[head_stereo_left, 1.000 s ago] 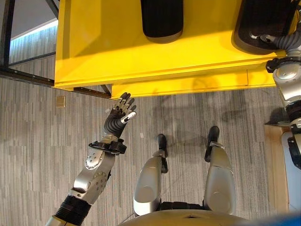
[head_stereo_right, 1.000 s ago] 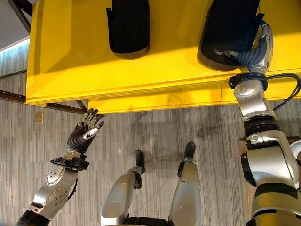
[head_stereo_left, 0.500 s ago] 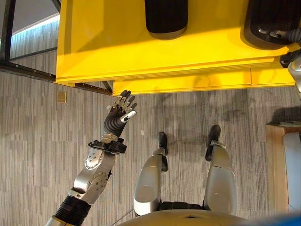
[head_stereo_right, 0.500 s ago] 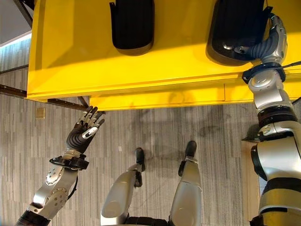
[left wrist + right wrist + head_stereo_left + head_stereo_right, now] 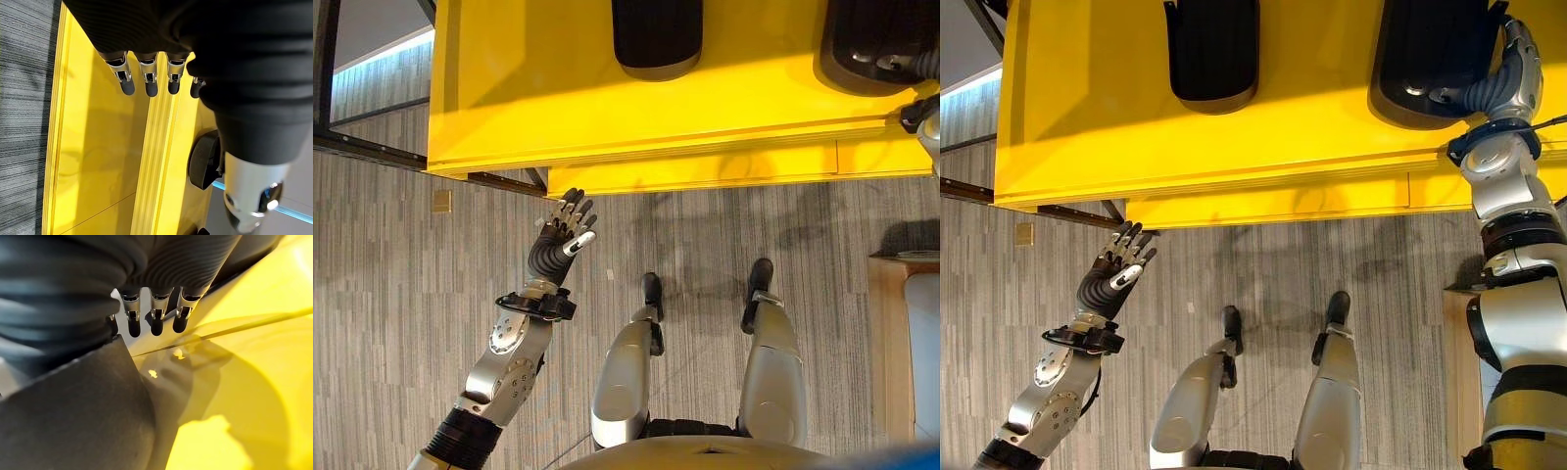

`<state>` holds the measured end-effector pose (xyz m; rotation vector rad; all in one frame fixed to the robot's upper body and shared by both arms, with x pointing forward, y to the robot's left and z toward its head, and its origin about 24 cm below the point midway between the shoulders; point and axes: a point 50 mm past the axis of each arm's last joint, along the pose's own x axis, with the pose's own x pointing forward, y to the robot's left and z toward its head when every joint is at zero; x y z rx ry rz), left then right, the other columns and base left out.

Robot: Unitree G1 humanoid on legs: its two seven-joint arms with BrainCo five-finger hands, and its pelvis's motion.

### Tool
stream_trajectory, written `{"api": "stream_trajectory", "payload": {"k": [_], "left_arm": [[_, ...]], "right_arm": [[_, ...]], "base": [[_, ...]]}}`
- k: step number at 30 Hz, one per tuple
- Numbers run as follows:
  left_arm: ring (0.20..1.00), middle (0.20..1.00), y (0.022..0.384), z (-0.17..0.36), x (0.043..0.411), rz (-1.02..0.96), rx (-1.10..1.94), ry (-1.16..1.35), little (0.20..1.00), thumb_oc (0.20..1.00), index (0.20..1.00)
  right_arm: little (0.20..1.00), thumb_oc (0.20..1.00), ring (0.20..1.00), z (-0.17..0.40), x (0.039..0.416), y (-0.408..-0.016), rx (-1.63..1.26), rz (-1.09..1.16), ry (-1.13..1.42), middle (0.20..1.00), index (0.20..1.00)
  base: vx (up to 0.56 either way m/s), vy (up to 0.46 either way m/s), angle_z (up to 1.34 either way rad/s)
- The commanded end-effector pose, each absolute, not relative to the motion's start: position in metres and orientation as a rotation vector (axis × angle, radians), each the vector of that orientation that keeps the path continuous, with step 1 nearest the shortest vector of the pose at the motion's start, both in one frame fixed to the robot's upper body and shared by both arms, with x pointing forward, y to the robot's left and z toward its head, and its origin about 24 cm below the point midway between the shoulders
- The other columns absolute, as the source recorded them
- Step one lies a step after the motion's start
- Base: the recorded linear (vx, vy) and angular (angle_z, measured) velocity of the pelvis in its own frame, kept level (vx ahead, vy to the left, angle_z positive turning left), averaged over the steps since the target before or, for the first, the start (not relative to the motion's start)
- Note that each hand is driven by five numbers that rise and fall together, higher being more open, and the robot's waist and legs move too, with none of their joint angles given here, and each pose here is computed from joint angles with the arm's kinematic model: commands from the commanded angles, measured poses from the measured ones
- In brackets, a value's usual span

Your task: Move parts from the plastic box to the shelf.

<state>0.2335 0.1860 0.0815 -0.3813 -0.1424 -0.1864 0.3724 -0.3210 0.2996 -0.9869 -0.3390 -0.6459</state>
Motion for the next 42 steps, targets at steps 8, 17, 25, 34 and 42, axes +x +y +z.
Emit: {"api": "stream_trajectory", "payload": {"k": [8, 17, 25, 34, 42], "left_arm": [[1.000, 1.000, 0.194, 0.105, 0.221, -0.222, -0.349, -0.270, 1.000, 1.000, 1.000], [1.000, 1.000, 0.196, 0.105, 0.220, -0.210, -0.347, -0.272, 1.000, 1.000, 1.000], [1.000, 1.000, 0.197, 0.106, 0.220, -0.207, -0.341, -0.280, 1.000, 1.000, 1.000], [1.000, 1.000, 0.202, 0.107, 0.220, -0.198, -0.326, -0.286, 1.000, 1.000, 1.000], [1.000, 1.000, 0.204, 0.105, 0.220, -0.191, -0.325, -0.279, 1.000, 1.000, 1.000]], "right_arm": [[1.000, 1.000, 1.000, 0.319, 0.373, -0.316, -1.173, -0.606, -0.338, 1.000, 1.000], [1.000, 1.000, 1.000, 0.332, 0.373, -0.312, -1.174, -0.624, -0.373, 1.000, 1.000], [1.000, 1.000, 1.000, 0.350, 0.371, -0.305, -1.177, -0.632, -0.422, 1.000, 1.000], [1.000, 1.000, 1.000, 0.358, 0.368, -0.307, -1.222, -0.638, -0.425, 1.000, 1.000], [1.000, 1.000, 1.000, 0.358, 0.367, -0.309, -1.232, -0.611, -0.422, 1.000, 1.000]], "base": [[0.00, 0.000, 0.00], [0.00, -0.002, 0.01], [0.00, 0.000, 0.00], [0.00, 0.000, 0.00], [0.00, 0.000, 0.00]]}}
